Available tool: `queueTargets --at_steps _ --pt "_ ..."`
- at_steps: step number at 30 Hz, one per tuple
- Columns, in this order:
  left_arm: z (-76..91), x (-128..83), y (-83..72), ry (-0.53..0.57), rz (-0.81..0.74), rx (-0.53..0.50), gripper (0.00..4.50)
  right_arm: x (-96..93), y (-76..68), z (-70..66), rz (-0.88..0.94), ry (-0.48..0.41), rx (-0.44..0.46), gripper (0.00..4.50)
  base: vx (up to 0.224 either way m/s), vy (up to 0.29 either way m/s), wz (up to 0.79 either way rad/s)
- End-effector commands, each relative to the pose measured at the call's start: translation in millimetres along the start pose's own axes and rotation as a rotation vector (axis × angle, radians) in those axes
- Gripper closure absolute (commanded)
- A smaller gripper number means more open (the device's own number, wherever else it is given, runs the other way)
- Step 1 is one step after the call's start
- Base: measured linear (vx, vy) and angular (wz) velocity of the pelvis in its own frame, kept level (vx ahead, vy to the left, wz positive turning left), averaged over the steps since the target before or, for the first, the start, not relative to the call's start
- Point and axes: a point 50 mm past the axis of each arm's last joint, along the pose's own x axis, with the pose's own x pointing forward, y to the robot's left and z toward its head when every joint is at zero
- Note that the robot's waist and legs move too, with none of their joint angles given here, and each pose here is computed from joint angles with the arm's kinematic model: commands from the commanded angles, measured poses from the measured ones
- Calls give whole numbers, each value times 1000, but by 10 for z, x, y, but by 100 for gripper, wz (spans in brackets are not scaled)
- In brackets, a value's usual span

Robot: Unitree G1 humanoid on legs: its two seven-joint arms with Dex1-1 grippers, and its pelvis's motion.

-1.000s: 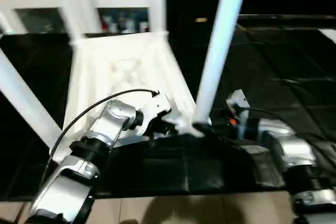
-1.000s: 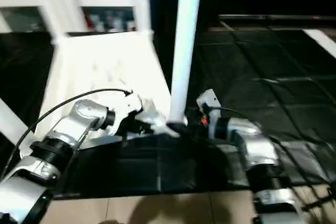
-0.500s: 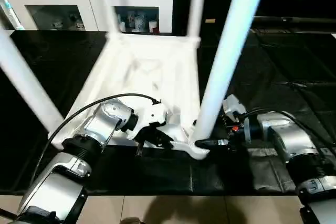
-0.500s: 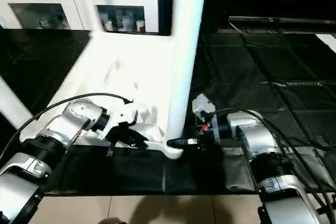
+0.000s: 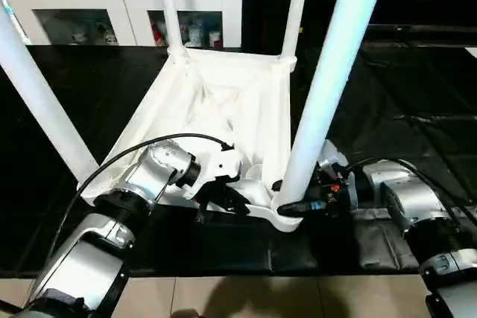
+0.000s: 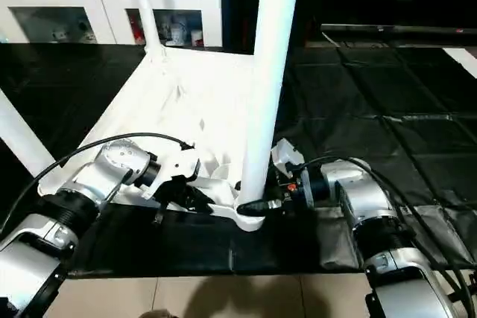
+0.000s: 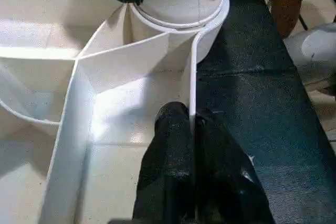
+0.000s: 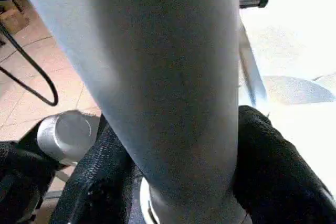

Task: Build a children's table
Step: Rotate leg to tighten

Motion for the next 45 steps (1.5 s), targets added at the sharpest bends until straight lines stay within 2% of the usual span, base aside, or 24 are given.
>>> queueTargets --at_steps 1,3,4,6,10,12,15,17,18,19,22,23,27,30,33,37,40,45 --pt "80 -9 68 -34 59 -22 450 87 36 46 33 -78 26 224 0 0 0" --pt "82 -16 93 -59 104 -59 450 117 34 23 -12 -91 44 227 0 0 0" --pt "86 -14 127 -86 187 -112 450 195 2 -24 -127 -104 71 227 0 0 0" --pt "88 -5 141 -102 229 -142 450 243 -6 -51 -183 -107 80 228 0 0 0" --pt "126 148 155 -174 336 -264 450 480 -158 -137 -499 -88 180 235 0 0 0" --pt "134 174 155 -180 347 -274 450 507 -174 -136 -528 -88 192 239 0 0 0" --pt "236 325 207 -217 440 -338 450 631 -270 -102 -667 -82 242 246 0 0 0" --pt "323 394 242 -243 488 -370 450 686 -311 -74 -741 -67 253 248 0 0 0" --pt "424 457 280 -265 538 -386 450 745 -352 -19 -789 -82 283 248 0 0 0" --pt "436 464 281 -266 540 -387 450 753 -356 -11 -793 -84 285 248 0 0 0" --pt "450 456 293 -251 555 -371 450 765 -359 30 -787 -61 217 248 0 0 0" --pt "450 456 293 -251 555 -371 450 765 -359 30 -787 -61 217 215 0 0 0" --pt "370 390 298 -203 576 -351 450 742 -337 27 -766 -75 216 165 0 0 0" --pt "274 311 281 -154 567 -326 450 678 -315 -11 -751 -69 188 141 0 0 0" --pt "244 273 271 -144 552 -307 450 636 -298 -4 -719 -84 147 121 0 0 0" --pt "150 151 218 -109 462 -205 450 356 -281 -56 -663 -71 56 79 0 0 0" --pt "81 68 177 -83 384 -157 450 158 -232 -34 -560 -96 10 50 0 0 0" --pt "66 16 112 -71 272 -82 450 27 -159 -34 -439 -59 -42 50 0 0 0"
